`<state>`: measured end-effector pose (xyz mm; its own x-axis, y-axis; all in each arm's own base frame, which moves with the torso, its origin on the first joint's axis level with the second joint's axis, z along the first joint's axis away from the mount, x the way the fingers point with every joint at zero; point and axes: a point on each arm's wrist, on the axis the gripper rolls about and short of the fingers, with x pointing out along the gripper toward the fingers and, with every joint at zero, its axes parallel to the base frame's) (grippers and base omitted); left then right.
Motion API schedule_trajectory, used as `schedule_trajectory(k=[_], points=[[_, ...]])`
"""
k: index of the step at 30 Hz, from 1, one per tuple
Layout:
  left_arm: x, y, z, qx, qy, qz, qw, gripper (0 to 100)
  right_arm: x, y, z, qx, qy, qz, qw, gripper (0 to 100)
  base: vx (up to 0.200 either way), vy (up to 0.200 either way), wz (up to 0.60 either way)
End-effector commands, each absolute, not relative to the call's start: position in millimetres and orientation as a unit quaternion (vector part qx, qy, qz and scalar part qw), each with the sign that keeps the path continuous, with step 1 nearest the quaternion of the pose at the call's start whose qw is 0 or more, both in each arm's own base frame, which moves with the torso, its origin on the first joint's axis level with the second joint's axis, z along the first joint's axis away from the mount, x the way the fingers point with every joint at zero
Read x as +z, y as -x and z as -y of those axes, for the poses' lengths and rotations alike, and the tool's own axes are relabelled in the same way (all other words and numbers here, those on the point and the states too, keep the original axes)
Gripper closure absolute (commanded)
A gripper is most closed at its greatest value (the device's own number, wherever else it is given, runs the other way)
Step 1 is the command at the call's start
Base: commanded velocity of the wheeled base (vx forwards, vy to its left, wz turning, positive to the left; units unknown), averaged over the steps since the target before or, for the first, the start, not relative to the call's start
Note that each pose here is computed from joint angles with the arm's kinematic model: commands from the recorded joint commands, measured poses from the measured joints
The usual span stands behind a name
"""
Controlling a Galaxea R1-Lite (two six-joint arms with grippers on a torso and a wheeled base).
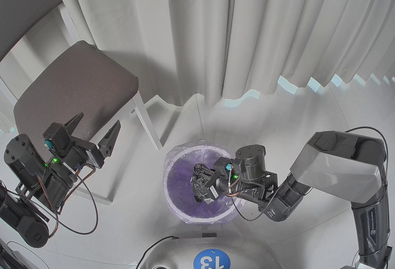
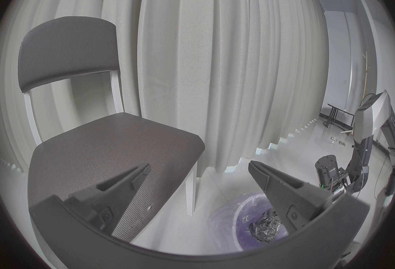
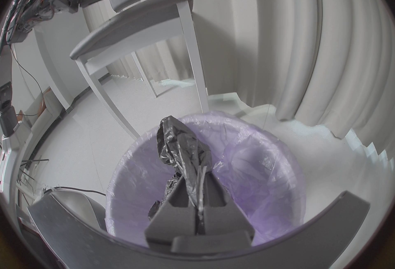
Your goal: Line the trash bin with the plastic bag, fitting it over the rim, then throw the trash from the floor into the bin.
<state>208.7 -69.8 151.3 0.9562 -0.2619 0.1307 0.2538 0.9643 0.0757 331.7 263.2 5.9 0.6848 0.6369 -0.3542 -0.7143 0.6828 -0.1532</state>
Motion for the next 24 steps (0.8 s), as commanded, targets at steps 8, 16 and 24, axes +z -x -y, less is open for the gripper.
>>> schedule_trajectory(k=[8,16,24], points=[[154,-208,70,-0.130,-0.028,0.081,0.988,0,8,-325,-266,0.379,0.143,-0.140,0.903,100,0.000,0.000,0.00],[154,-208,70,-0.130,-0.027,0.081,0.988,0,7,-322,-263,0.379,0.146,-0.149,0.902,0,0.000,0.000,0.00],[152,-208,70,-0.130,-0.028,0.076,0.988,0,16,-322,-258,0.375,0.142,-0.140,0.905,0,0.000,0.000,0.00]])
